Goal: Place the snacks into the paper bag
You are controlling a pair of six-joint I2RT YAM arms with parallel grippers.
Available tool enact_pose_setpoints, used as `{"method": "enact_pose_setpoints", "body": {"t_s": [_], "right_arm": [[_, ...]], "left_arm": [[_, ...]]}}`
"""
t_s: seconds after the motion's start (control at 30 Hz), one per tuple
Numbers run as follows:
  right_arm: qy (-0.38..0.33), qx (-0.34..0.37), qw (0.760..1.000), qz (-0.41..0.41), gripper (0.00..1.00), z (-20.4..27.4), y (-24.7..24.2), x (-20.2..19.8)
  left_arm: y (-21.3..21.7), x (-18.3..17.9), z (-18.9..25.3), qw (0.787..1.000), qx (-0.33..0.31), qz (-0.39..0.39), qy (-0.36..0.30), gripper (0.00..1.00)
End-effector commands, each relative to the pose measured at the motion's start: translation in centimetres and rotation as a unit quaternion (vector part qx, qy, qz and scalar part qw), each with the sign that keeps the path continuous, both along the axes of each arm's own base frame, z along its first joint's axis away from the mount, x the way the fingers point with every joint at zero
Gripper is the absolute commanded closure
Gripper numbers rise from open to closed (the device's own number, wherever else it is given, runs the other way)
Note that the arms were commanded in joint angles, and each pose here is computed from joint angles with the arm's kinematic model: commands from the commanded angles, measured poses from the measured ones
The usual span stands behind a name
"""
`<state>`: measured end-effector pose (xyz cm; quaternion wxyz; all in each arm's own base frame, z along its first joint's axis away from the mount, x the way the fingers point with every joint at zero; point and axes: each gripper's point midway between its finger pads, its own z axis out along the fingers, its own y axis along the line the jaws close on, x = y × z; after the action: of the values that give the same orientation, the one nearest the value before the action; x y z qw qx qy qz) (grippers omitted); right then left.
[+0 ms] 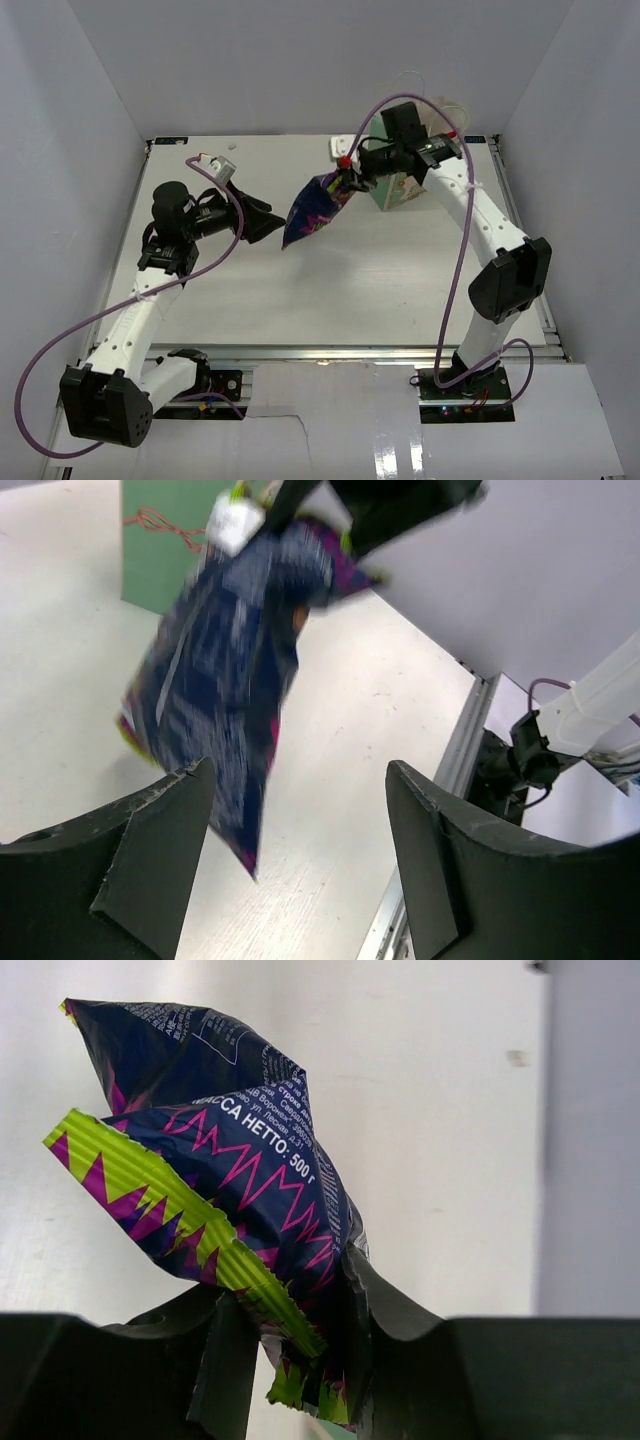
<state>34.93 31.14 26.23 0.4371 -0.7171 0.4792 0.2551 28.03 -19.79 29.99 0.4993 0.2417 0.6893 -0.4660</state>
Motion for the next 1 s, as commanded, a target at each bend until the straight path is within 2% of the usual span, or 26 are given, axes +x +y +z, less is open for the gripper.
{"method": "enact_pose_setpoints", "body": {"t_s": [0.0, 0.17, 0.33, 0.5, 0.6, 0.7, 0.97], "right_arm": [[-0.152, 0.118, 0.981, -0.012, 0.92, 14.3, -1.2, 1.8], [-0.232, 0.157, 0.955, -0.094, 0.92, 21.8, -5.4, 5.1], [-0.320, 0.178, 0.909, -0.197, 0.92, 27.5, -11.1, 9.2], [-0.361, 0.194, 0.871, -0.269, 0.92, 30.6, -16.6, 12.2], [-0.373, 0.195, 0.857, -0.296, 0.92, 31.5, -19.1, 13.0], [-0.378, 0.192, 0.850, -0.313, 0.92, 31.7, -21.1, 13.4], [-0.357, 0.183, 0.852, -0.336, 0.92, 30.5, -24.7, 12.8]], "left_arm": [[1.1, -0.1, -0.2, 0.999, 0.021, 0.039, -0.017, 0.20], [1.3, -1.0, -1.5, 0.999, 0.005, 0.048, -0.007, 0.20], [1.3, -1.4, -2.0, 0.999, 0.000, 0.050, -0.004, 0.20], [1.3, -1.4, -2.4, 0.999, 0.003, 0.048, 0.000, 0.20], [1.3, -1.5, -2.6, 0.999, 0.003, 0.048, 0.003, 0.20], [1.3, -1.6, -2.8, 0.999, 0.001, 0.047, 0.003, 0.20], [1.2, -1.5, -2.9, 0.999, -0.001, 0.043, 0.004, 0.20]]}}
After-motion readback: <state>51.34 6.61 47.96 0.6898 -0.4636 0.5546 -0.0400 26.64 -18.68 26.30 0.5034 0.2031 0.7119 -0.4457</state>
